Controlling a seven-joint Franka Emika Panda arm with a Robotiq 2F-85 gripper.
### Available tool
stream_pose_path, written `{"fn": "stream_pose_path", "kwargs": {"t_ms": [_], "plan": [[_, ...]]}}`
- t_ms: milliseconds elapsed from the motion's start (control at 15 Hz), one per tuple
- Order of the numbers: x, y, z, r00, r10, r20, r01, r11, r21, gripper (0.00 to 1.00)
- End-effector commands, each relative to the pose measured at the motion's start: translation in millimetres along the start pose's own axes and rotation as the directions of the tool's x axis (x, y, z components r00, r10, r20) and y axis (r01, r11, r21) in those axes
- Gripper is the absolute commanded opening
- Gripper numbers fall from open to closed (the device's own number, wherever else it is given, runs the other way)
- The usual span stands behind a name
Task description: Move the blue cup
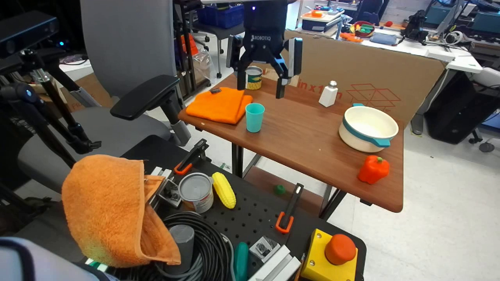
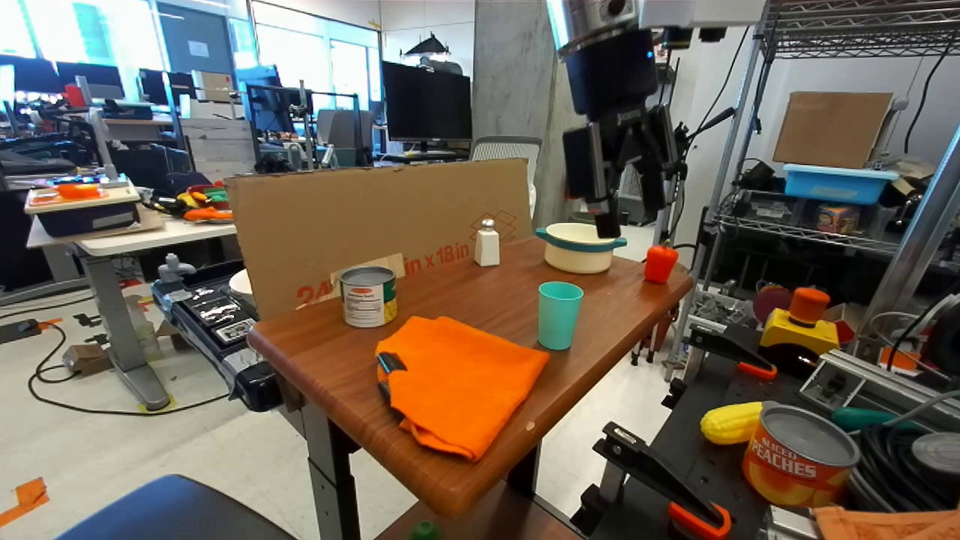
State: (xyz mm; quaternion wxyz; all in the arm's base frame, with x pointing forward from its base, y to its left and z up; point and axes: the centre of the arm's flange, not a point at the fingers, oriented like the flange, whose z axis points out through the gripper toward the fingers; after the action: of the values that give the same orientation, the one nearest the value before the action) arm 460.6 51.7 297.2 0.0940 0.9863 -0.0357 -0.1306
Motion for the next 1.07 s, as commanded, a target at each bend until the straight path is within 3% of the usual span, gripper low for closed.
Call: {"fn": "stream_pose_path", "kwargs": {"t_ms": [0,733,800,867,1000], "plan": [[33,-25,20,0.998,0.054,-0.017,-0.054,0.999,-0.006,1.00],[83,-60,70,0.991,0.120,0.061,-0.115,0.990,-0.081,1.00],[87,-61,73,0.990,0.127,0.061,-0.122,0.989,-0.089,0.75],[90,-62,76,0.989,0.135,0.058,-0.130,0.987,-0.094,0.74],[96,-64,78,0.987,0.149,0.067,-0.142,0.985,-0.101,0.58]]}}
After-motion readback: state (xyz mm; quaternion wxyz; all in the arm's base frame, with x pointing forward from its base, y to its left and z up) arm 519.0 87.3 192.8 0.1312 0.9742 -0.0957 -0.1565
